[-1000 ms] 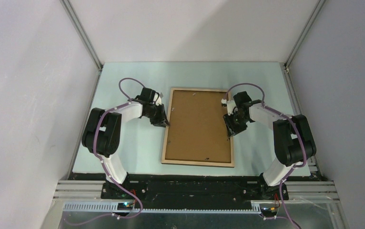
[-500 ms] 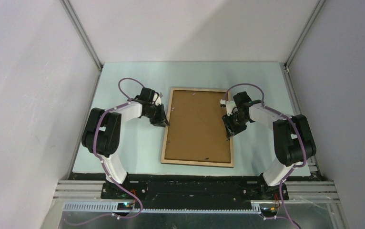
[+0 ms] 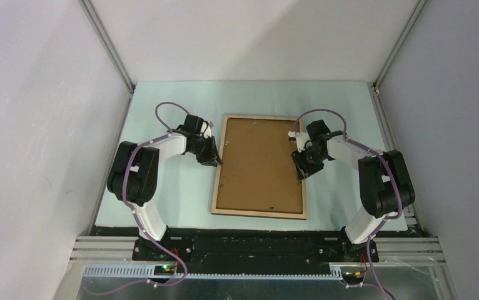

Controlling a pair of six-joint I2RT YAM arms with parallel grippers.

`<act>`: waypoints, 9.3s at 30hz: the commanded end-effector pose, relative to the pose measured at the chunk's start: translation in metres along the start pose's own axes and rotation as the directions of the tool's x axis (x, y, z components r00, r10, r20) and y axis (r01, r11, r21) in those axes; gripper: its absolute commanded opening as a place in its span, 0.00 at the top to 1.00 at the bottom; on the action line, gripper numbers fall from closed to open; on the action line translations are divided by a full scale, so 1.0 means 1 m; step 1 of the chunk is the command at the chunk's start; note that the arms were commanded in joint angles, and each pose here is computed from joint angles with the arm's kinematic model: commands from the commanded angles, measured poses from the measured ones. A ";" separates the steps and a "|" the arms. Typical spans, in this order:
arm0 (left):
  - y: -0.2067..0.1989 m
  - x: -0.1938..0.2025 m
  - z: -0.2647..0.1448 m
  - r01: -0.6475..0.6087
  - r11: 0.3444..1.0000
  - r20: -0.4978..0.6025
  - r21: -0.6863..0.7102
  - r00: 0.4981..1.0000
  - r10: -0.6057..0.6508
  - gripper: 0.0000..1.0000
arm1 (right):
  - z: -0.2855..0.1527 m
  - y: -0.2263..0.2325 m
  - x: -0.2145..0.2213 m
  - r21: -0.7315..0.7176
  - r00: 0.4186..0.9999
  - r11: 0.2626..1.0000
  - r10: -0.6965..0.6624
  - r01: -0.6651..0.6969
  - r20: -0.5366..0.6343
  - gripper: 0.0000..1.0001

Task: Put the photo into the frame
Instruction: Install the photo frame at the center of the board.

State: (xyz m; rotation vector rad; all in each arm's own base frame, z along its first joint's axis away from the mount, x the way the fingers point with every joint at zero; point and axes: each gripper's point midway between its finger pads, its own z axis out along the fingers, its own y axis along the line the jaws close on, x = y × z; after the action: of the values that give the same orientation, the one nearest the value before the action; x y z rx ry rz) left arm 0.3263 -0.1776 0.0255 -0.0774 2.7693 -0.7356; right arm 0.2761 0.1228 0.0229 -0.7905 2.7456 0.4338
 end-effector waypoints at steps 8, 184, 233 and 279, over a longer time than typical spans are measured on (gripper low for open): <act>-0.023 -0.023 -0.015 -0.045 0.995 0.075 0.094 0.996 0.038 1.00 | -0.002 0.001 0.004 -0.024 0.999 0.999 -0.045 0.045 -0.015 0.52; -0.074 -0.068 0.029 -0.471 0.870 0.112 -0.147 0.866 0.488 0.34 | -0.023 -0.070 -0.028 -0.079 0.927 0.938 0.345 -0.337 0.145 1.00; -0.083 0.066 0.002 -0.724 0.686 -0.137 0.074 0.674 0.726 0.00 | -0.027 -0.123 -0.035 -0.193 0.724 0.763 0.646 -0.617 0.242 1.00; -0.079 0.078 0.036 -0.773 0.633 -0.219 0.038 0.612 0.760 0.44 | -0.027 -0.121 -0.032 -0.242 0.718 0.752 0.658 -0.614 0.227 1.00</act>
State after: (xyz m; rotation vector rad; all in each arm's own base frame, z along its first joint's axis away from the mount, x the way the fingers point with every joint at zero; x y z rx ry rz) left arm 0.2570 -0.2687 0.0200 1.1303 2.6307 -0.4210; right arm 0.3561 0.0225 0.0246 0.2538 2.6841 0.7317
